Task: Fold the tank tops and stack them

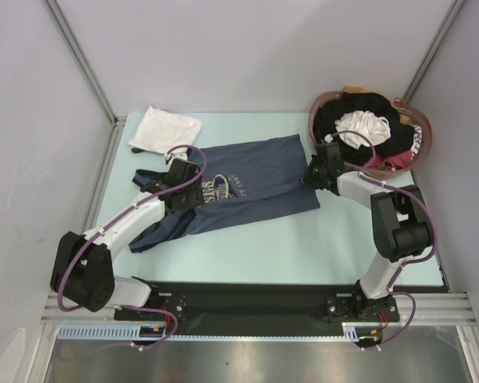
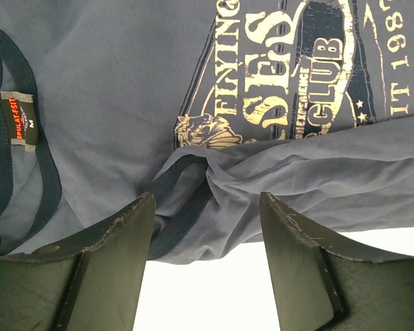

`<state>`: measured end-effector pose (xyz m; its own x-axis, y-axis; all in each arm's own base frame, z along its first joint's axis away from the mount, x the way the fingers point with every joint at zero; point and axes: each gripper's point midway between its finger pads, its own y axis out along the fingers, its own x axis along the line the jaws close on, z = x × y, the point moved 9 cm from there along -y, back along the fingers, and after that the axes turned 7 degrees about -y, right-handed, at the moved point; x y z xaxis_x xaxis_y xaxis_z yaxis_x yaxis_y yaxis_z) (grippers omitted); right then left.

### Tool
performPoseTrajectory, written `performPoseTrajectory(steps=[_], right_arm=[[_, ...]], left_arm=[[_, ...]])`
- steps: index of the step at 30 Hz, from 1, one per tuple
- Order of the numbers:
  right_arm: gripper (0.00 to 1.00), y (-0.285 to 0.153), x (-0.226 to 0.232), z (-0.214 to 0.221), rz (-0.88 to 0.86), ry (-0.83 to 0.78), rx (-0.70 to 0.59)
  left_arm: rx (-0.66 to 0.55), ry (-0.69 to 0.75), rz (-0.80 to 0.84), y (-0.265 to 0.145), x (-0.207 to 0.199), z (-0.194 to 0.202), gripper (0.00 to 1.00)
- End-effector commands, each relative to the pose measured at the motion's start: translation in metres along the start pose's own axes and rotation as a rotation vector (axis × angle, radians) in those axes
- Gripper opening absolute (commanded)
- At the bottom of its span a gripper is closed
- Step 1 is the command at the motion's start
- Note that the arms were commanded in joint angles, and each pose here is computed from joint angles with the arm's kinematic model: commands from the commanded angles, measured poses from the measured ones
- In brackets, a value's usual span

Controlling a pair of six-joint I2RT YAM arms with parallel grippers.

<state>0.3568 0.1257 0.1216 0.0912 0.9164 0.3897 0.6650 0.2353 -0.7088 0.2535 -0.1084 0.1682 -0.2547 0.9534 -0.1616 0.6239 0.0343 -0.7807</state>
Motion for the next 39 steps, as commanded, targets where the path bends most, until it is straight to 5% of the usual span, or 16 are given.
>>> performPoseTrajectory(steps=[1, 13, 22, 27, 29, 30, 32, 35, 39], right_arm=[[0.00, -0.001, 0.013, -0.030, -0.031, 0.006, -0.097], [0.01, 0.005, 0.004, -0.058, -0.005, 0.039, -0.128], [0.20, 0.024, 0.002, -0.057, -0.007, 0.043, -0.092], [0.23, 0.037, 0.002, -0.061, 0.004, 0.046, -0.095], [0.35, 0.040, 0.003, -0.067, 0.006, 0.048, -0.103], [0.58, 0.041, 0.003, -0.068, 0.005, 0.050, -0.103], [0.71, 0.039, 0.004, -0.069, 0.003, 0.049, -0.100], [0.64, 0.025, 0.007, -0.064, -0.033, 0.027, -0.113], [0.39, 0.003, 0.015, -0.050, -0.068, -0.012, -0.116]], left_arm=[[-0.036, 0.015, 0.001, 0.004, -0.005, -0.009, 0.68], [-0.027, 0.040, -0.015, 0.022, -0.016, -0.017, 0.66], [-0.016, 0.049, 0.013, 0.032, -0.025, -0.021, 0.63], [0.001, 0.056, 0.019, 0.036, -0.027, -0.019, 0.57], [0.010, 0.054, 0.009, 0.037, -0.025, -0.015, 0.58], [0.013, 0.054, 0.003, 0.038, -0.023, -0.013, 0.59], [0.006, 0.047, 0.002, 0.035, -0.021, -0.013, 0.60], [-0.003, 0.020, 0.009, 0.029, -0.015, -0.013, 0.60], [-0.028, -0.017, 0.037, 0.020, -0.006, -0.008, 0.60]])
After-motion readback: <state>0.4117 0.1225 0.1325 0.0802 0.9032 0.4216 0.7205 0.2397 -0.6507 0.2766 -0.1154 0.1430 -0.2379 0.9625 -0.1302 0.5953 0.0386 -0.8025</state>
